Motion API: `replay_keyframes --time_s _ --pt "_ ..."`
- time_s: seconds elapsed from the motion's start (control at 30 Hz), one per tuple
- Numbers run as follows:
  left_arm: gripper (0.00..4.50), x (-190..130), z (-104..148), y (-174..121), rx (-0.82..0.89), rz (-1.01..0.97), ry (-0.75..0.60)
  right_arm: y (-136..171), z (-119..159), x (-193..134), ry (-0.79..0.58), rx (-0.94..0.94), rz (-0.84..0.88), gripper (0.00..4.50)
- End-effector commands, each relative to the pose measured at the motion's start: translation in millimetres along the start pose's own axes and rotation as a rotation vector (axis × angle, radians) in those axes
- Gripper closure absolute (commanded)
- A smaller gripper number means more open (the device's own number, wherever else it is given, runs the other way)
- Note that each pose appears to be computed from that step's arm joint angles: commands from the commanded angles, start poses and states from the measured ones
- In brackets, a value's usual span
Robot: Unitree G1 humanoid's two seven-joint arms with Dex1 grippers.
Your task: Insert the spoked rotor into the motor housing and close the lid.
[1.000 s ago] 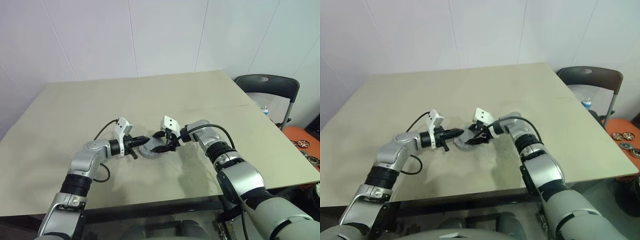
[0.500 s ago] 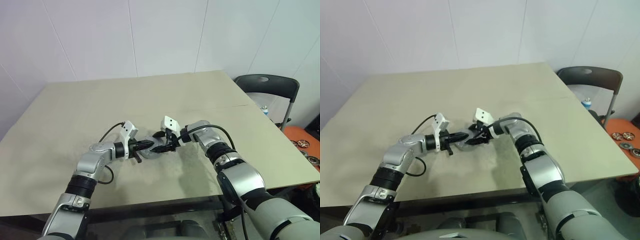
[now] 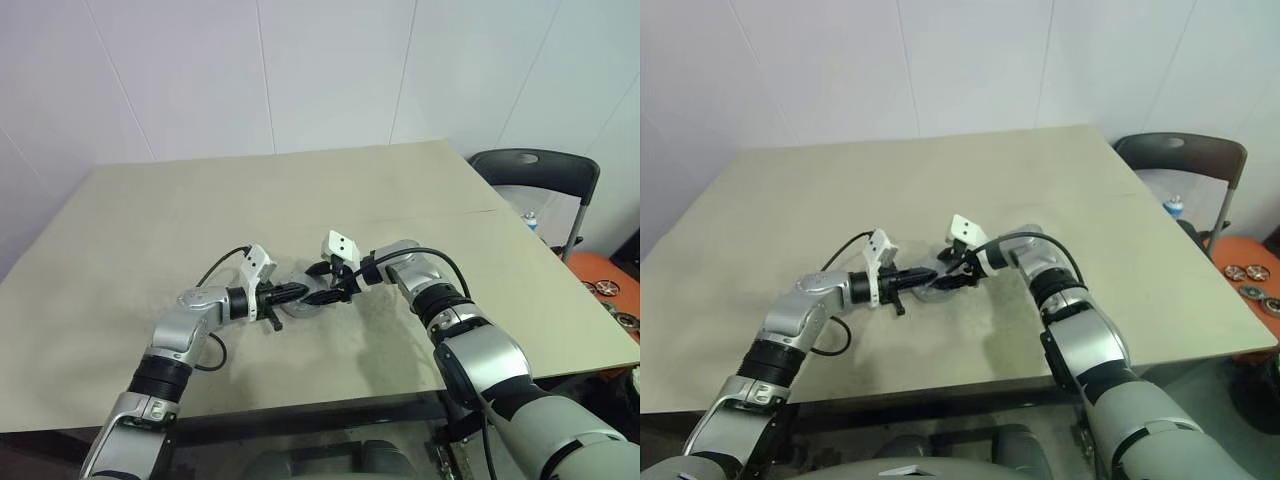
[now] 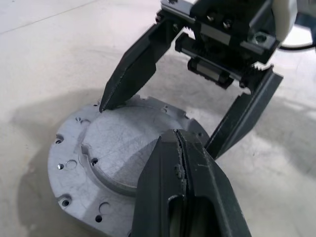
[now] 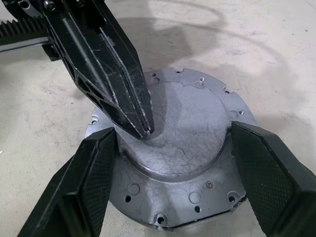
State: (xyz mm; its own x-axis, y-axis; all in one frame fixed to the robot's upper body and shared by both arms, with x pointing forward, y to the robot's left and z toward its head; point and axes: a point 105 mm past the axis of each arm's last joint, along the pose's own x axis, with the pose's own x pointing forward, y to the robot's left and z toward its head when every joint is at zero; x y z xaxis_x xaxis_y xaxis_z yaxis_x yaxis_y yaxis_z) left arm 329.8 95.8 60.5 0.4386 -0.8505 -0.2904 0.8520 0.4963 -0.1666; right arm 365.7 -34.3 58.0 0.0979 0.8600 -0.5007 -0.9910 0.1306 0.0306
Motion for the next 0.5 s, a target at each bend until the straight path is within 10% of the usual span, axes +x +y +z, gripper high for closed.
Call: replay_keyframes --time_s 0.03,0.5 --pt "4.5 -0.8 -16.2 6.6 0.014 0.029 0.087 7.2 -31.4 -0.3 0.097 0.077 0.02 1.18" --pt "4.5 2.9 -7.9 4.7 0.021 0.016 0.06 6.1 -30.1 -3.1 0.082 0.082 0.015 1.18"
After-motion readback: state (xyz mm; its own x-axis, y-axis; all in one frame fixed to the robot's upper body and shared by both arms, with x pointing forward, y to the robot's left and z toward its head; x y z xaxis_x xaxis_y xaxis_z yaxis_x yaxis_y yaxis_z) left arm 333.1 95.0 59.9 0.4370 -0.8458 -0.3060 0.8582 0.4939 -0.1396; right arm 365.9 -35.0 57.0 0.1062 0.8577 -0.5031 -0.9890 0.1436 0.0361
